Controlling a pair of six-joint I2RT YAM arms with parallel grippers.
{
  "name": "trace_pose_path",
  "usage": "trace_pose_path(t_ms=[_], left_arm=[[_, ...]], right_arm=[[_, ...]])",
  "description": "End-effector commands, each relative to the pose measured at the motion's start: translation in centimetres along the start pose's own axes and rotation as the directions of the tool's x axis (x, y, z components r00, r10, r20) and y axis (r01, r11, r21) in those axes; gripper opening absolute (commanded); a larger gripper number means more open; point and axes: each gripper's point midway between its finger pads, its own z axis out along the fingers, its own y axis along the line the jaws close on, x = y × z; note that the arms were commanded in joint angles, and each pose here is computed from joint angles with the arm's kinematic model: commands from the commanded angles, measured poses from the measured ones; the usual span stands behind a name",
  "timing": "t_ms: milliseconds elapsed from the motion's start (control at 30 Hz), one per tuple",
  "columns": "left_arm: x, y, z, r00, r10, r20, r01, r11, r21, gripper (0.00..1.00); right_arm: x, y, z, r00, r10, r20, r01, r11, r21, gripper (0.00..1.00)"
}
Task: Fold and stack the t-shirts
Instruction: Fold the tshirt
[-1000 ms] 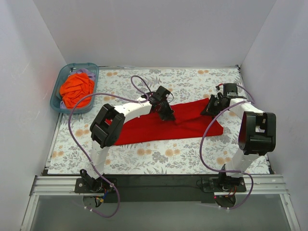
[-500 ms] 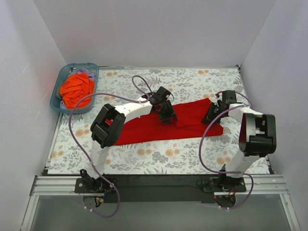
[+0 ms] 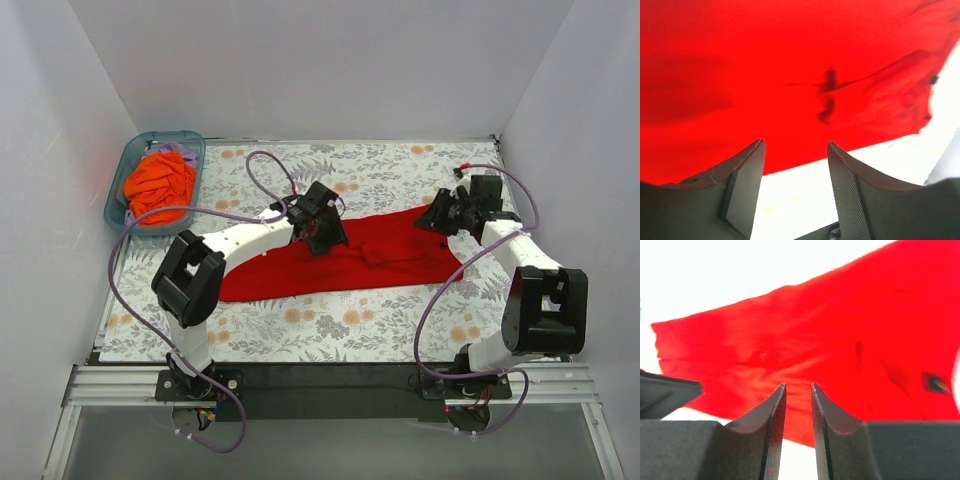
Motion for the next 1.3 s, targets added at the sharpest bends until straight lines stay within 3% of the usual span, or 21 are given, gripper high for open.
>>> trace_pose_path(t_ms=[0,167,467,600,800,1000,1267], left_arm=[[-0.7,3.8,-1.7,0.998,0.011,0.056,-0.006,0.997,-0.081,0.51],[-2.3,10.5,-3.3,0.995,-0.066,0.081,0.076,0.988,-0.137,0.49],[-5.7,15.9,-5.5,0.984,-0.082,0.157,0.113,0.973,-0.2,0.49],[-7.3,16.9,-5.7,0.985,-0.058,0.161,0.093,0.971,-0.219,0.5],[-10.0,16.0,-5.3,0.988,0.043,0.15,-0.006,0.971,-0.239,0.52],[-12.7,15.6,-3.8,0.979,0.146,0.142,-0.1,0.952,-0.288,0.52],[-12.5,17.5,-1.0,0.98,0.196,0.046,-0.166,0.916,-0.365,0.53]], right_arm=[[1.0,5.8,1.0,0.998,-0.058,-0.03,0.049,0.969,-0.24,0.33],[6.0,9.2,4.0,0.988,-0.069,-0.139,0.009,0.921,-0.39,0.34],[11.0,7.1,8.7,0.963,-0.044,-0.265,-0.049,0.941,-0.335,0.33],[10.3,8.0,8.8,0.961,-0.051,-0.273,-0.058,0.925,-0.376,0.33],[6.2,11.3,4.9,0.982,-0.084,-0.17,-0.009,0.875,-0.485,0.34],[4.4,6.1,2.0,0.992,0.094,-0.088,-0.12,0.923,-0.366,0.36],[7.8,1.1,2.1,0.97,0.215,-0.115,-0.237,0.943,-0.235,0.36]])
